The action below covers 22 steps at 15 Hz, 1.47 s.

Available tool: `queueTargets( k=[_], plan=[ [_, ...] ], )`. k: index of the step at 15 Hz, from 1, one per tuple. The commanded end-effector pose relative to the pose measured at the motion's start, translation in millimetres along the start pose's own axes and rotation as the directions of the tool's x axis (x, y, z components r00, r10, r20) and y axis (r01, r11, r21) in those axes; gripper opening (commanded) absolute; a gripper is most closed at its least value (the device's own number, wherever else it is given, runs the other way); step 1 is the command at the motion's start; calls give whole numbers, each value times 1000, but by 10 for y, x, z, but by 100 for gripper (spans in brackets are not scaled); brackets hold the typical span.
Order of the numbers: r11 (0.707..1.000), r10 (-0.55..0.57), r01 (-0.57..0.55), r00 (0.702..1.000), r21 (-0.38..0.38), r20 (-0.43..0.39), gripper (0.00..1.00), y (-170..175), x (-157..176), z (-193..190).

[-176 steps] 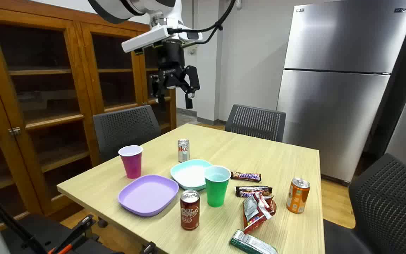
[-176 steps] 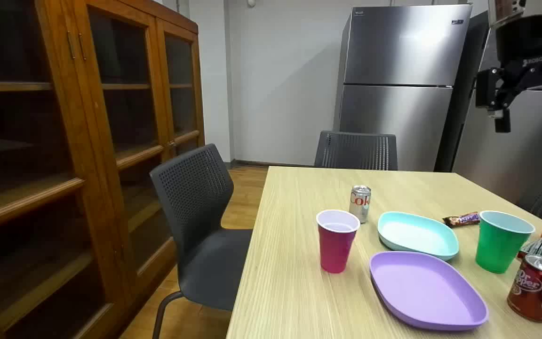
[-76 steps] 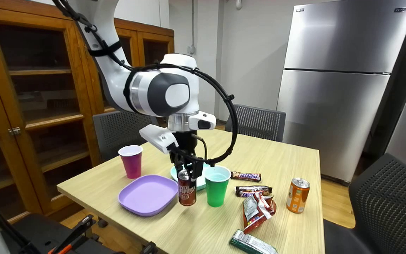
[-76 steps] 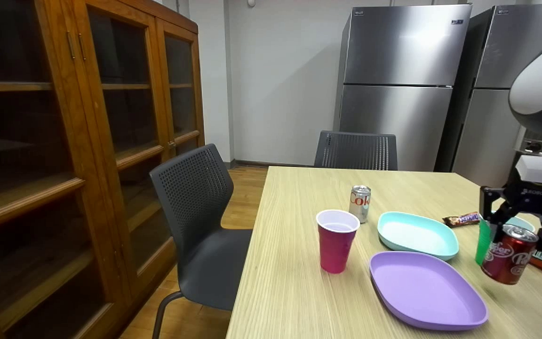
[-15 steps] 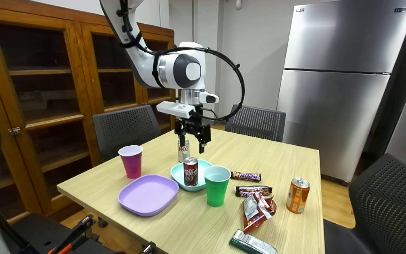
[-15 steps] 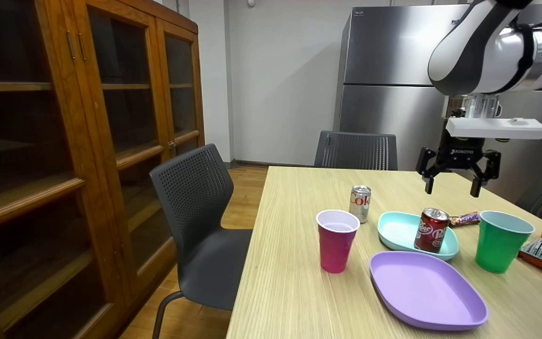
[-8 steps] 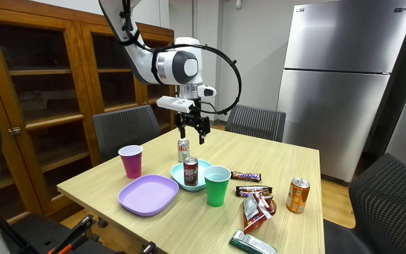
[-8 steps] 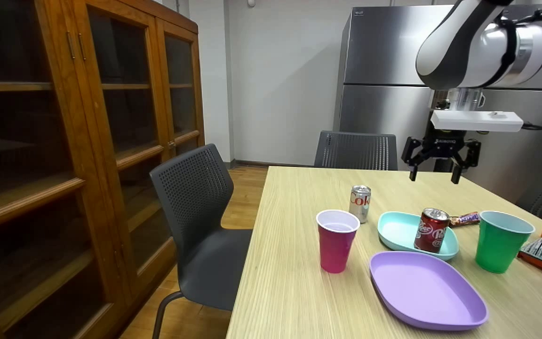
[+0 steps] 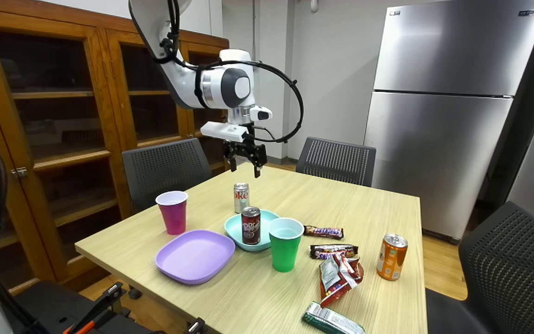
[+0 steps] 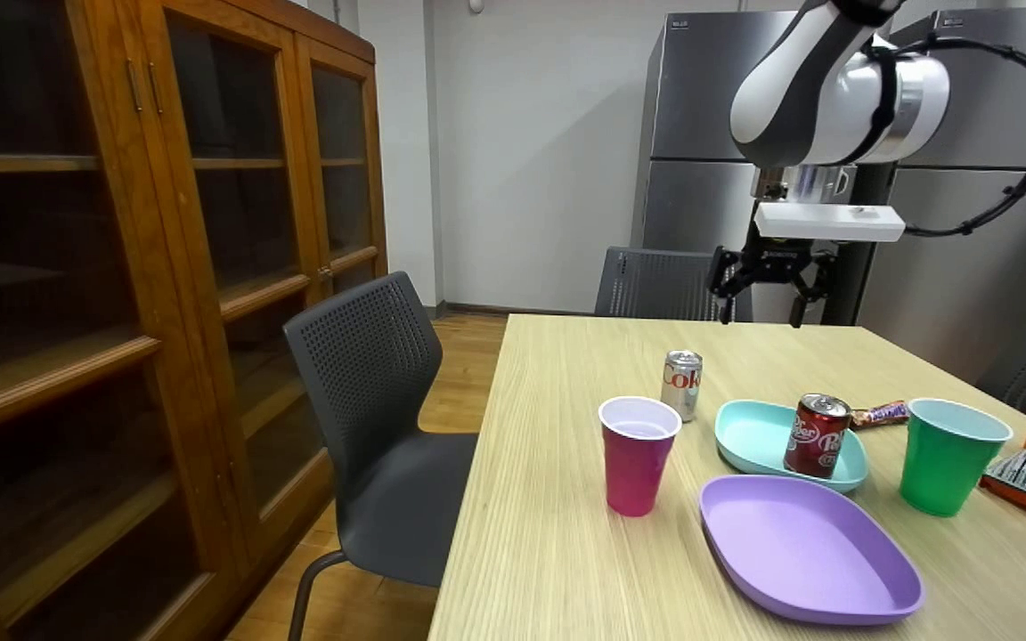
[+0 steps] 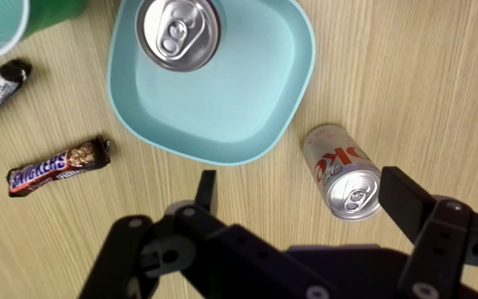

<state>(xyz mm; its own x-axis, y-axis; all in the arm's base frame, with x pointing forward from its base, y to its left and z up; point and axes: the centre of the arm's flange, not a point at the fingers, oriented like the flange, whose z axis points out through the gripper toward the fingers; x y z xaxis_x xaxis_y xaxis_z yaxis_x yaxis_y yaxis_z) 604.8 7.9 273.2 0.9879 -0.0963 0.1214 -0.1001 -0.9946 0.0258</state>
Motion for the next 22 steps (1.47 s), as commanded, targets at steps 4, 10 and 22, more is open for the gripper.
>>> queueTargets(
  k=[4, 10, 22],
  plan=[
    [1000, -7, 7, 1000, -19, -3, 100, -445, 454, 219],
    [999, -2, 2, 1000, -39, 4, 100, -686, 677, 442],
    [995, 19, -12, 997, -97, 76, 100, -823, 908, 846]
  ],
)
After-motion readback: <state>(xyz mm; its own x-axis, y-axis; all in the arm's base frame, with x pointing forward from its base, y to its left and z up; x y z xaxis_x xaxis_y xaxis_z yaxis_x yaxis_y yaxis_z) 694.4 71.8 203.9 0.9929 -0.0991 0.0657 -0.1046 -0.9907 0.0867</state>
